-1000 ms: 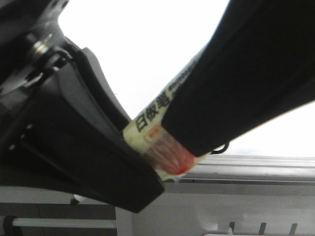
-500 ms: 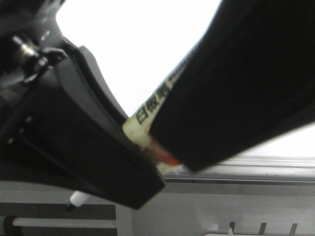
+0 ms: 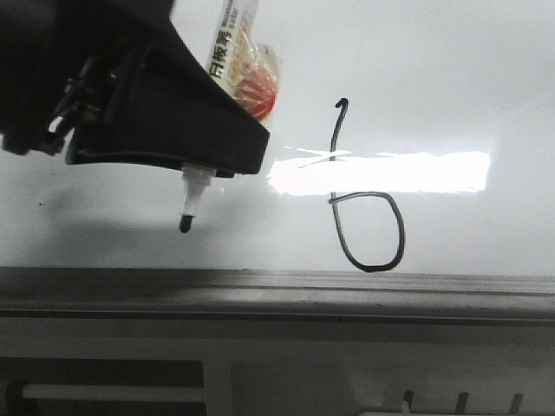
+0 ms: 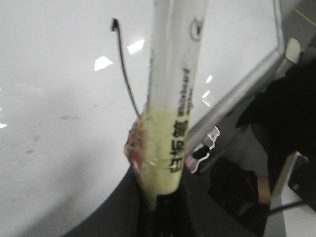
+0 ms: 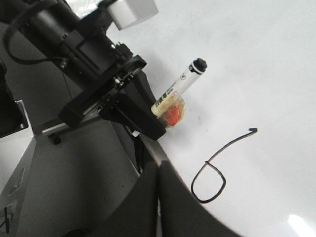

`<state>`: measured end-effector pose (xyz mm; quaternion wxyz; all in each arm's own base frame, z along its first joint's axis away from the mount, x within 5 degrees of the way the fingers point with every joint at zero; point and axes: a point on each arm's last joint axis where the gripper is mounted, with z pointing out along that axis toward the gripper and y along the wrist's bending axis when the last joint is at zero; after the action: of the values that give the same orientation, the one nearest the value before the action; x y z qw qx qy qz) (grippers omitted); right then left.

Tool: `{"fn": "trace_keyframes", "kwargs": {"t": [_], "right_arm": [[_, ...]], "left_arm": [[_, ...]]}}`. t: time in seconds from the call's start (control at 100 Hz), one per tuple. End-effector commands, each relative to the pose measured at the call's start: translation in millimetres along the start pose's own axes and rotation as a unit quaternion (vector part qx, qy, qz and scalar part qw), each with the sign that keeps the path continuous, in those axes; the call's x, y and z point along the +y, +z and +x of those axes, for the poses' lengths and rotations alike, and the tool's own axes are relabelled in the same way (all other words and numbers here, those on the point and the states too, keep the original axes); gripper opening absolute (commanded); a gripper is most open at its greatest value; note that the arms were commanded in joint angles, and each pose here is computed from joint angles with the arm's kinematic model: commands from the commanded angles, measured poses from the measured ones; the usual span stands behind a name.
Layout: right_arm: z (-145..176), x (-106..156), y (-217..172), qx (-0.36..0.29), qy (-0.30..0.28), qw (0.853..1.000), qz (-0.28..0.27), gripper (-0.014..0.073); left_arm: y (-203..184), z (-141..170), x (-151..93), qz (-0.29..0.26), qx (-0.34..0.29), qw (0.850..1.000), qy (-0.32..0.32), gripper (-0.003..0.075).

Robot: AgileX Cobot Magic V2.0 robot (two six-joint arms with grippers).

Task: Write number 6 on whiteboard

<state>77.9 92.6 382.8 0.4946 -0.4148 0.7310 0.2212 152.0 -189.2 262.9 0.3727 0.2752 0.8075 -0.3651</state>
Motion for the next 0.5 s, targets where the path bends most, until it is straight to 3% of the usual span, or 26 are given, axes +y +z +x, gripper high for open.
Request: {"fn": "trace_keyframes", "kwargs": {"t": [0.0, 0.25, 0.49], "right_arm": [[-13, -3, -12, -0.049, 0.002, 0.999, 0.021, -0.0064], [-10, -1, -13, -0.031, 0.023, 0.999, 0.012, -0.0064], [-10, -1, -13, -0.032, 0.023, 0.999, 0.013, -0.0064]], "left_arm": [[2, -11, 5, -0.037, -0.036, 0.997, -0.054, -0.0019], [19, -4, 23, -0.103, -0.019, 0.991, -0.078, -0.0019], [29, -10, 27, -0.117, -0.02, 0.989, -0.084, -0.0019]]}}
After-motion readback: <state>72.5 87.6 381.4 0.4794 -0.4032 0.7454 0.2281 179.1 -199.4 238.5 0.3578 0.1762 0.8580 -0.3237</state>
